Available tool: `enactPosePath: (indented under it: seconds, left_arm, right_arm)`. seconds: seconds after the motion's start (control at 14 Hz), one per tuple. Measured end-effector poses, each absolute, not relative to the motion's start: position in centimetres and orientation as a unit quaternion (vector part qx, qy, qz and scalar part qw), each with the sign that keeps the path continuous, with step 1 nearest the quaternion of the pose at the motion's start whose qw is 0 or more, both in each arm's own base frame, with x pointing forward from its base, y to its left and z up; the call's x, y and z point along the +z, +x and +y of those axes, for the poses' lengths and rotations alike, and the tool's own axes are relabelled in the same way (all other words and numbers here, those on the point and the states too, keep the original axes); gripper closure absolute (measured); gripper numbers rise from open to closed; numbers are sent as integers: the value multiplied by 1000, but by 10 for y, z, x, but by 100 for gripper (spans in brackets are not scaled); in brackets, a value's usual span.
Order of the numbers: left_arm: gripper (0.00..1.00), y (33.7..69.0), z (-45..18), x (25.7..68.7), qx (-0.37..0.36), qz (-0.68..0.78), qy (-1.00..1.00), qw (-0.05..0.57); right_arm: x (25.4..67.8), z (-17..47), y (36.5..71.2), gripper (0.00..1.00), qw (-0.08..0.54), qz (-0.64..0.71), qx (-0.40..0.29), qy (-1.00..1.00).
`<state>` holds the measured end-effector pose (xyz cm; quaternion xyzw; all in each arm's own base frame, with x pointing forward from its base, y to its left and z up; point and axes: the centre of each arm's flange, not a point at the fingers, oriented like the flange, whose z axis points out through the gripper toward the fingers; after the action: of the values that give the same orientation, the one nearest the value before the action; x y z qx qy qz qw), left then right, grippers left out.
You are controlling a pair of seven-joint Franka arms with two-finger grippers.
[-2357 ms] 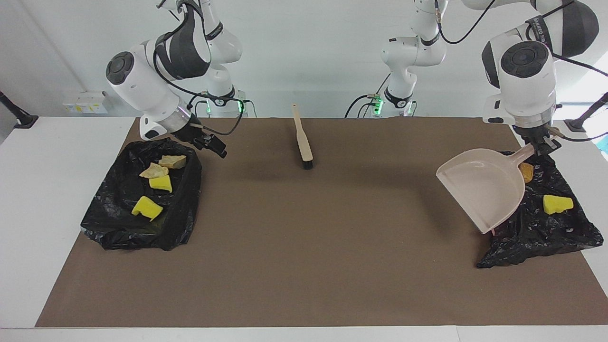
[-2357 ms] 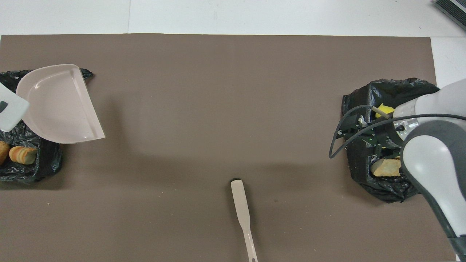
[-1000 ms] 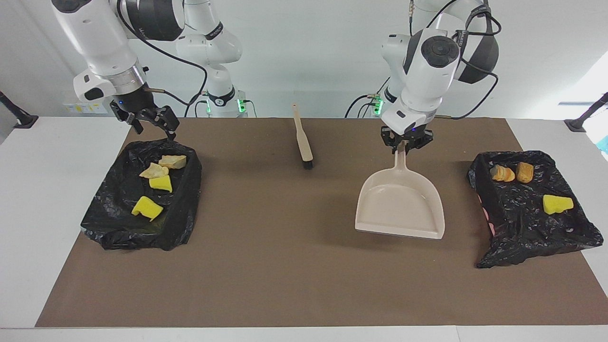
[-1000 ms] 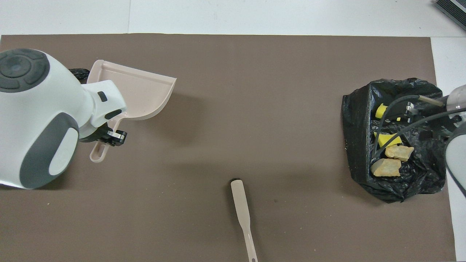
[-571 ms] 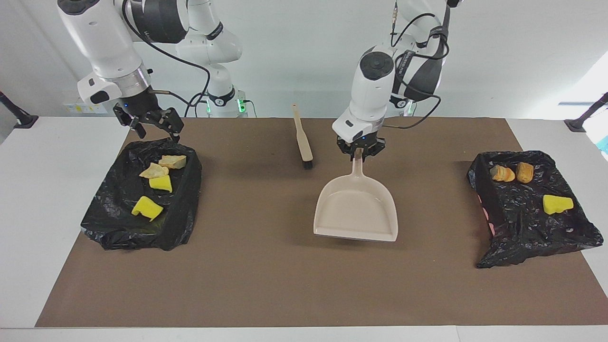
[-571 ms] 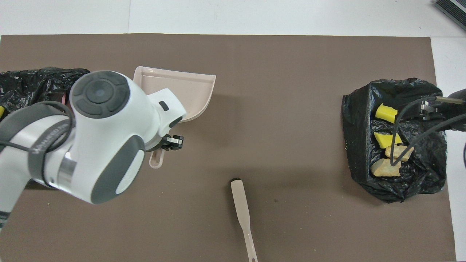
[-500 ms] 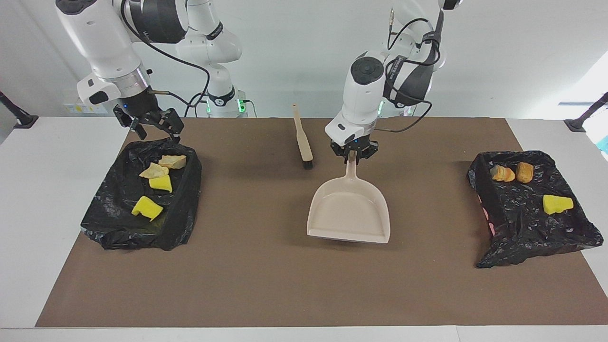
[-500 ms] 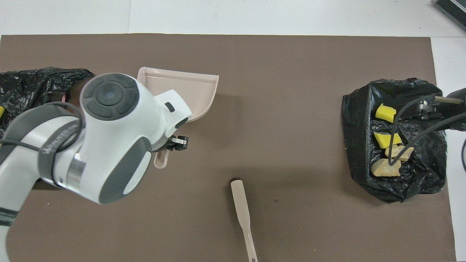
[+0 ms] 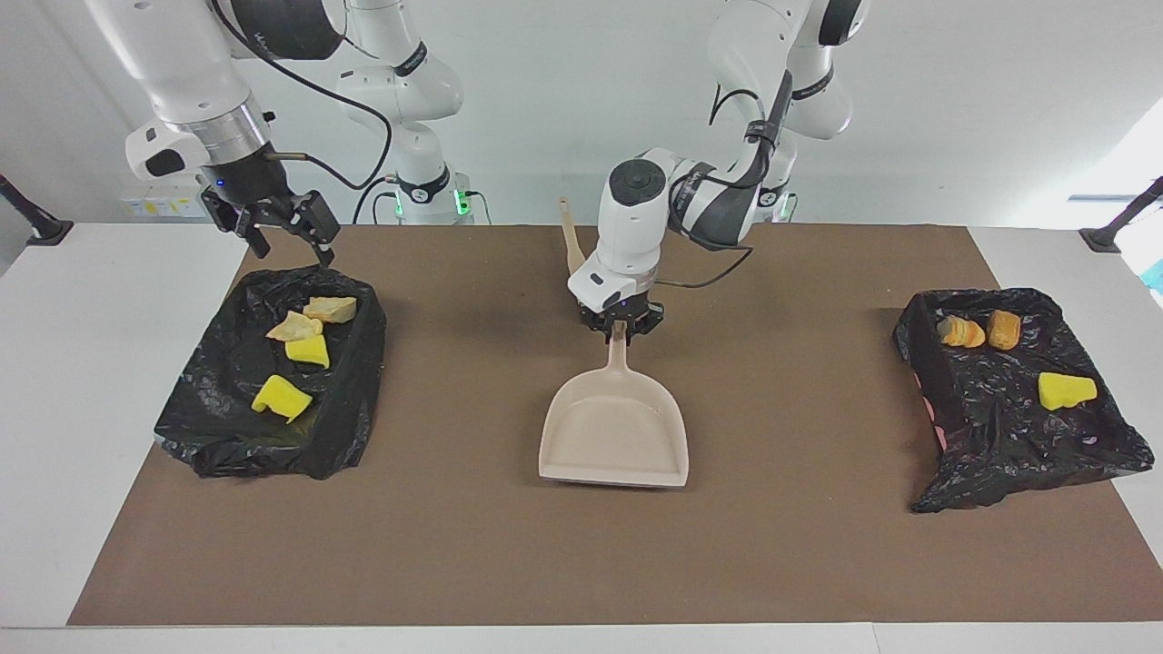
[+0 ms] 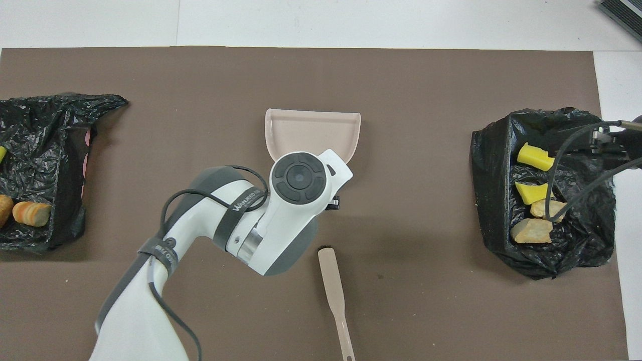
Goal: Sweep and dump trash in bin
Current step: 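Bring the emptied dustpan back to the table center with the left gripper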
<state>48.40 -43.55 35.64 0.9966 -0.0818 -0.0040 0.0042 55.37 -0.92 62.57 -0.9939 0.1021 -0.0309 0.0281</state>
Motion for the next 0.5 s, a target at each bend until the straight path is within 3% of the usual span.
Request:
enactPosePath:
  seconds: [0.21, 0.29, 0.5]
  left_arm:
    - [68, 489, -452, 339, 9, -71, 997, 14]
    - [63, 496, -446, 343, 10, -60, 998, 20]
    - [28, 520, -415, 363, 6, -23, 999, 33]
  right_arm:
    - [627, -3, 551, 0, 28, 92, -26, -995]
    - [626, -3, 550, 0, 28, 88, -22, -996]
    - [631, -6, 546, 0, 28, 80, -22, -996]
